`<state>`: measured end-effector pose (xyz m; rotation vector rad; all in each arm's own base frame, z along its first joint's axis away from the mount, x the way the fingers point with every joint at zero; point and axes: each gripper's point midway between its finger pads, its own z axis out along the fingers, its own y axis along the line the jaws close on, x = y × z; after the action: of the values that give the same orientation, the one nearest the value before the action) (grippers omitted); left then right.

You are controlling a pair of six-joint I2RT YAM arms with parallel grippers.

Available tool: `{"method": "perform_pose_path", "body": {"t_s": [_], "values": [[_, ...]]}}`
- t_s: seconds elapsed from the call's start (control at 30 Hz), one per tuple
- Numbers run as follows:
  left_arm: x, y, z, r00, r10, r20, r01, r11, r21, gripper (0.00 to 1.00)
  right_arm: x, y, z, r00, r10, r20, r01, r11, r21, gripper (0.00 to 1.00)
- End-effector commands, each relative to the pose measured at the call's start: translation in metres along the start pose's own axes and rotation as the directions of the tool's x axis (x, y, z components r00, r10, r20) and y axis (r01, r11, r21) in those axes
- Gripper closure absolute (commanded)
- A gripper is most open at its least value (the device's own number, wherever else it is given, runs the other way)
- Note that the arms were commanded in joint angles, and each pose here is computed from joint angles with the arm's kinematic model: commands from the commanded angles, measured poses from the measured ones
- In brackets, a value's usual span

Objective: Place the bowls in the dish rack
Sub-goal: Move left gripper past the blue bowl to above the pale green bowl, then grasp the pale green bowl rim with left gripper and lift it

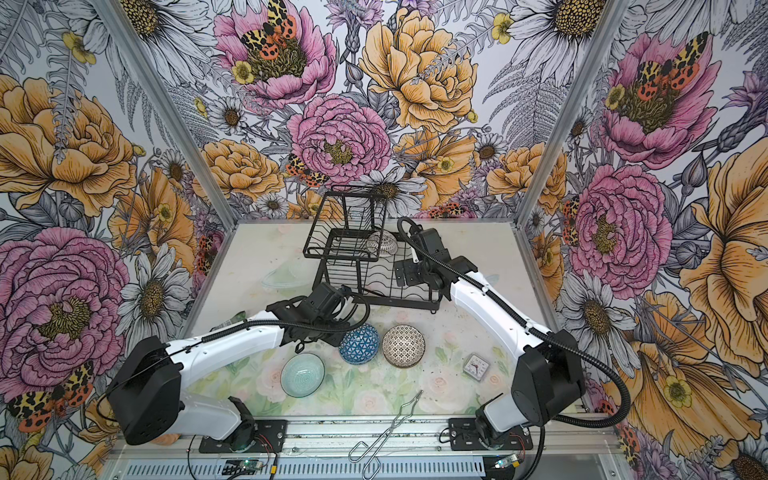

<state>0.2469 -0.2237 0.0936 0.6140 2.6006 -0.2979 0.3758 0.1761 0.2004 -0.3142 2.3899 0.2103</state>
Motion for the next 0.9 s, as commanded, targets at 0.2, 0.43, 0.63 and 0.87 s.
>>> {"method": "perform_pose_path", "body": {"t_s": [0.2, 0.43, 0.63, 0.87], "values": [[0.04, 0.061, -0.037, 0.942, -0.337, 0.002, 0.334, 0.932, -0.141, 0.3, 0.001, 0.001, -0.006, 1.0, 0.016, 0.007, -0.016, 1.0, -0.022, 0.01], [0.059, 0.062, -0.044, 0.895, -0.445, 0.009, 0.441, 0.883, -0.16, 0.01, 0.003, 0.002, -0.004, 1.0, 0.013, -0.001, -0.013, 0.999, -0.029, 0.0], [0.087, 0.058, -0.035, 0.856, -0.516, -0.016, 0.499, 0.835, -0.234, 0.01, 0.007, 0.0, -0.006, 1.0, 0.01, -0.002, -0.01, 1.0, -0.023, 0.01], [0.111, 0.071, -0.046, 0.801, -0.59, 0.098, 0.589, 0.751, -0.297, 0.01, 0.009, 0.002, -0.002, 1.0, 0.008, -0.015, -0.008, 0.999, -0.034, 0.01]]}}
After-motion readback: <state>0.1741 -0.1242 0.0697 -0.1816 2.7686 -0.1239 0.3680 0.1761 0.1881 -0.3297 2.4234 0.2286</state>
